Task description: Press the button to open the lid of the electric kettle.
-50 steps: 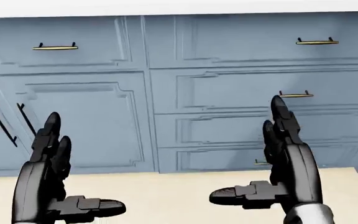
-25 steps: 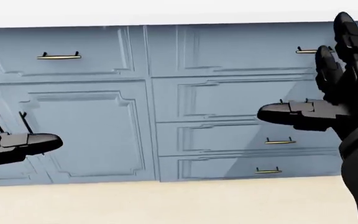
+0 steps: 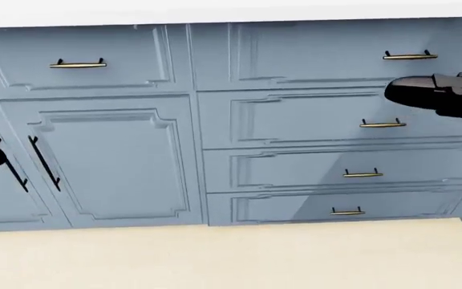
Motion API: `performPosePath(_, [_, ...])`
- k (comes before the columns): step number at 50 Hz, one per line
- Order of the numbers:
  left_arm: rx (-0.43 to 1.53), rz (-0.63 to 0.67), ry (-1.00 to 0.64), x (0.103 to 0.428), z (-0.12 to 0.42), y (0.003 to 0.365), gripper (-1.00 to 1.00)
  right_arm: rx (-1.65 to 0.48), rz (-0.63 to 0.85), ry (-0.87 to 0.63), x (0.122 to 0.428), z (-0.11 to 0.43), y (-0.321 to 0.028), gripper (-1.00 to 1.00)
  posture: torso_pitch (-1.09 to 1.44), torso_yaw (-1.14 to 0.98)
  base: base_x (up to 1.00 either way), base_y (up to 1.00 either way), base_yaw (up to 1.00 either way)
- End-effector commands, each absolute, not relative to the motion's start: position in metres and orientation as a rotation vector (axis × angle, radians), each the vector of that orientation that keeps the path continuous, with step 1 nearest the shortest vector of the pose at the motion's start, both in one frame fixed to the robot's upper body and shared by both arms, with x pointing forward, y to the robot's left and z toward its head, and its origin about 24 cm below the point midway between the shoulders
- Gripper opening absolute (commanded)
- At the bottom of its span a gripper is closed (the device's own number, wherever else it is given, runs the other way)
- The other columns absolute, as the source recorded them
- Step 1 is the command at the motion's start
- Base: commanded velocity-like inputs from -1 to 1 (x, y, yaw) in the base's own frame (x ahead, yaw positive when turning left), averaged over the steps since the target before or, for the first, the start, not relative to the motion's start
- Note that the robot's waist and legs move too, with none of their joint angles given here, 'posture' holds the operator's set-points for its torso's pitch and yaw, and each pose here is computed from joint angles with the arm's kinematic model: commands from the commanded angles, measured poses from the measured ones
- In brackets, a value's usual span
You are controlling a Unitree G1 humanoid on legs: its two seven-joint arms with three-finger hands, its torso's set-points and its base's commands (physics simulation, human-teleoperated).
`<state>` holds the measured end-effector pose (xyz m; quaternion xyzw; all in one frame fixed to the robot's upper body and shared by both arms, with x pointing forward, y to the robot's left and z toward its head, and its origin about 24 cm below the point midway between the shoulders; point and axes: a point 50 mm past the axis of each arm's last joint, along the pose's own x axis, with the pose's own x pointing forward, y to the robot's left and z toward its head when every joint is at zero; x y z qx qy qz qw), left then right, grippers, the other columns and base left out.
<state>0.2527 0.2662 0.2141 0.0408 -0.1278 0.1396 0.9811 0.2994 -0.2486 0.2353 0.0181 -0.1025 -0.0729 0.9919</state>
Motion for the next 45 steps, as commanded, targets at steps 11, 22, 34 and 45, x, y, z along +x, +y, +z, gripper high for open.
performPosePath(11, [0.107, 0.285, -0.364, 0.244, 0.239, 0.266, 1.0, 0.029, -0.152, -0.326, 0.291, 0.265, -0.253, 1.0, 0.0, 0.0, 0.0, 0.0, 0.0])
performPosePath(22, [0.11, 0.296, -0.372, 0.242, 0.243, 0.27, 1.0, 0.021, -0.15, -0.333, 0.29, 0.268, -0.253, 1.0, 0.0, 0.0, 0.01, 0.0, 0.0])
performPosePath(34, [0.113, 0.295, -0.371, 0.241, 0.242, 0.27, 1.0, 0.024, -0.147, -0.332, 0.289, 0.267, -0.253, 1.0, 0.0, 0.0, 0.02, 0.0, 0.0])
performPosePath(45, [0.114, 0.297, -0.371, 0.241, 0.242, 0.27, 1.0, 0.019, -0.141, -0.331, 0.289, 0.266, -0.252, 1.0, 0.0, 0.0, 0.08, 0.0, 0.0])
